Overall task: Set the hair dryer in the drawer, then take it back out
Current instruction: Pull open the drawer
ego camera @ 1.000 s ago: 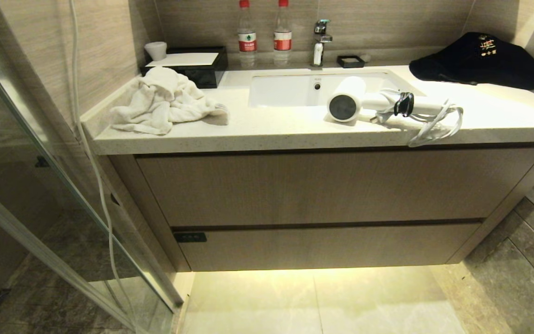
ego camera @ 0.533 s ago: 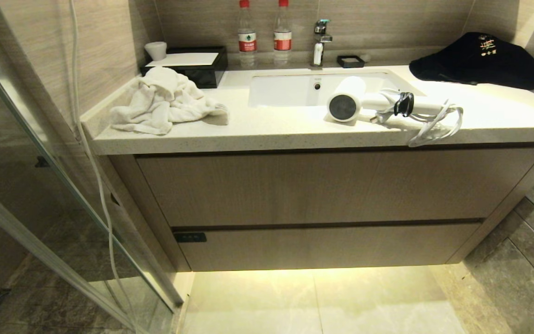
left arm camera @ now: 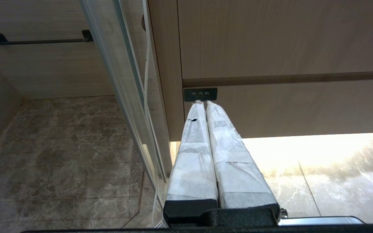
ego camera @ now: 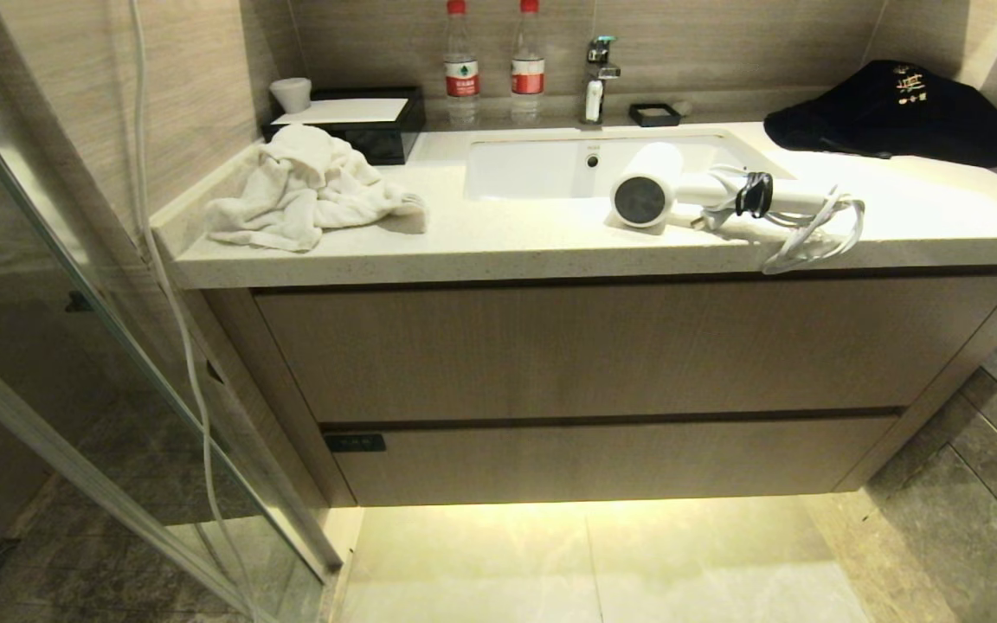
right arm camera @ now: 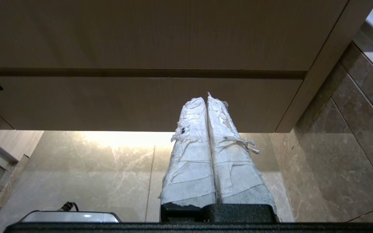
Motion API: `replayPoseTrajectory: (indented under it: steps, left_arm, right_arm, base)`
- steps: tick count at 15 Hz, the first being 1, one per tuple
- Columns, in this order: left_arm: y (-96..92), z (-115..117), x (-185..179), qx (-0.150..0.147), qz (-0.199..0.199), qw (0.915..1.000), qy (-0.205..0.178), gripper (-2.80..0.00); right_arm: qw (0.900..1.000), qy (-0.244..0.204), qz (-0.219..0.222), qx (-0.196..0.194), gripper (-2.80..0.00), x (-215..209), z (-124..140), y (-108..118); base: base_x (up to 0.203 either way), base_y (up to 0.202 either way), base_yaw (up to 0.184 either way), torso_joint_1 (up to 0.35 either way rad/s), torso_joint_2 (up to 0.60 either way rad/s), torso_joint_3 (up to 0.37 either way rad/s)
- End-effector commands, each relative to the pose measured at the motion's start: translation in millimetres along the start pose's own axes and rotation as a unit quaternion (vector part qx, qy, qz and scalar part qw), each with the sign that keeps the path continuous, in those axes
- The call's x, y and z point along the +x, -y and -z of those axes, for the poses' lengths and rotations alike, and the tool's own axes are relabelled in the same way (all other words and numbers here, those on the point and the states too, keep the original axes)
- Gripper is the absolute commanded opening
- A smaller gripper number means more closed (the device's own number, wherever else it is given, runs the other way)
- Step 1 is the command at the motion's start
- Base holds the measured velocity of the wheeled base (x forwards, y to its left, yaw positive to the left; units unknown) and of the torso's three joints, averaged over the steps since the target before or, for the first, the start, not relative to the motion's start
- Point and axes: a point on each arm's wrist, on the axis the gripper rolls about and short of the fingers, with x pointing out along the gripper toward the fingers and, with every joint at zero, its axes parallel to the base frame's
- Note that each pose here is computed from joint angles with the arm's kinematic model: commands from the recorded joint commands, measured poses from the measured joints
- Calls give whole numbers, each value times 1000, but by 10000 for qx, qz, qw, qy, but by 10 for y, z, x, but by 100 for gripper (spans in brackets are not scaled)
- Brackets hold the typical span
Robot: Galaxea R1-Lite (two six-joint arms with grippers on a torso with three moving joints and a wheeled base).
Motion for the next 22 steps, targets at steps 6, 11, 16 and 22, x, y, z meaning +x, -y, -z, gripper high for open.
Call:
replayPoseTrajectory:
  steps: [6,11,16,22]
  left_arm:
    - [0,4,2,-1,0,10000,-11,-280]
    - [0,4,2,-1,0,10000,-15,-280]
    - [0,4,1,-1,0,10000,-8,-280]
    - [0,0,1,-1,0,10000,-6,-280]
  right_arm:
    - [10000,-11,-6,-22,-280,2,1,0]
    - [10000,-3,-6,-22,-280,2,-1,0]
    - [10000,-3,-6,-29,-280,2,-1,0]
    - [10000,-10,-14,-52,-280,1,2,-1]
  base:
    - [0,0,0,-40,92,44]
    - [0,0,0,-223,447,221]
    - [0,0,0,-233,459,219]
    - [0,0,0,-171,346,140]
